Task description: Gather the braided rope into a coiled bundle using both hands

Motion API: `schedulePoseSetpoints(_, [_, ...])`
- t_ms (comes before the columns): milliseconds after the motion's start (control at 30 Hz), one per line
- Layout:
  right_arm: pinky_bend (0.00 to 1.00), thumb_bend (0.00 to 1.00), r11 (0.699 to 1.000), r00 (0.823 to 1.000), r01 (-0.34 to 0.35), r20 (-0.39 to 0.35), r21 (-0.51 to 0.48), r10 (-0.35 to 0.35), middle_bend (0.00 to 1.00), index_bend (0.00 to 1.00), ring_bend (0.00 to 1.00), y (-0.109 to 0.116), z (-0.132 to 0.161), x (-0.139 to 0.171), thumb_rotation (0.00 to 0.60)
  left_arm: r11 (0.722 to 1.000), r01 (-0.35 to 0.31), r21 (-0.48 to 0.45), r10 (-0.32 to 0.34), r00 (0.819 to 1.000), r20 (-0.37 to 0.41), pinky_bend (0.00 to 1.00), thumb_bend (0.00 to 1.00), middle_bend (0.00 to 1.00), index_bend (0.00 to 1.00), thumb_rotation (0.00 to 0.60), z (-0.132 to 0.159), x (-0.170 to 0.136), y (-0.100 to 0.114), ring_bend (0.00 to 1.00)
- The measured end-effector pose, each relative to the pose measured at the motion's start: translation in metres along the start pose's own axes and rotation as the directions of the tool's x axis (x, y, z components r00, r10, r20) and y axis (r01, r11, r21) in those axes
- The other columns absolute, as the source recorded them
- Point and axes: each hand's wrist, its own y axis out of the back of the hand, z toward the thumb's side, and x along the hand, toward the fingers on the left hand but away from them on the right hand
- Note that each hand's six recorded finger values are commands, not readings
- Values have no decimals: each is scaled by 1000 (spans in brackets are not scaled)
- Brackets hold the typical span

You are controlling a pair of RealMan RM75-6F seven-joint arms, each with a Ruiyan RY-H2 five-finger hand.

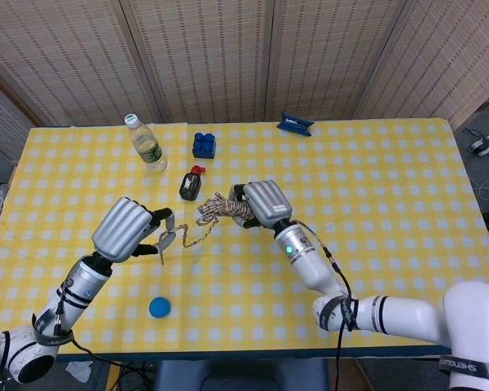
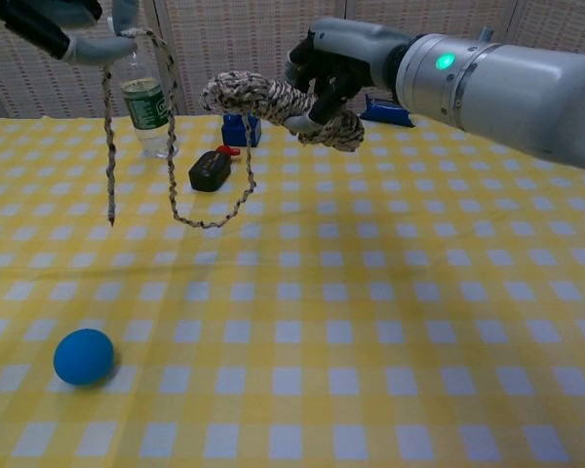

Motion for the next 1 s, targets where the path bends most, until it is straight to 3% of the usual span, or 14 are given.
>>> schedulePoseSetpoints(267, [513,494,999,998,4,-67,-37,-6,577,612,475,-6,30,-1,600,998,-30,-48,34,996,88,1000,368,1000,734,587,28,20,24,976])
schedulePoseSetpoints(500, [513,494,998,991,20,-134,-54,-27,572,612,475,-6,50,0,600,994,-4,-110,16,994,110,1000,369,999,730,551,40,34,31,972])
schedulePoseSetpoints(733, [513,493,999,980,3,-196,-54,-13,572,617,475,-9,56,6,600,986,18,-168,-5,997,80,1000,369,989,723,539,39,47,34,965])
schedulePoseSetpoints(1000, [513,462,998,968,-42,-251,-56,26,575,633,475,-13,49,18,600,983,25,-183,-26,1000,-4,1000,368,978,717,532,17,57,35,954])
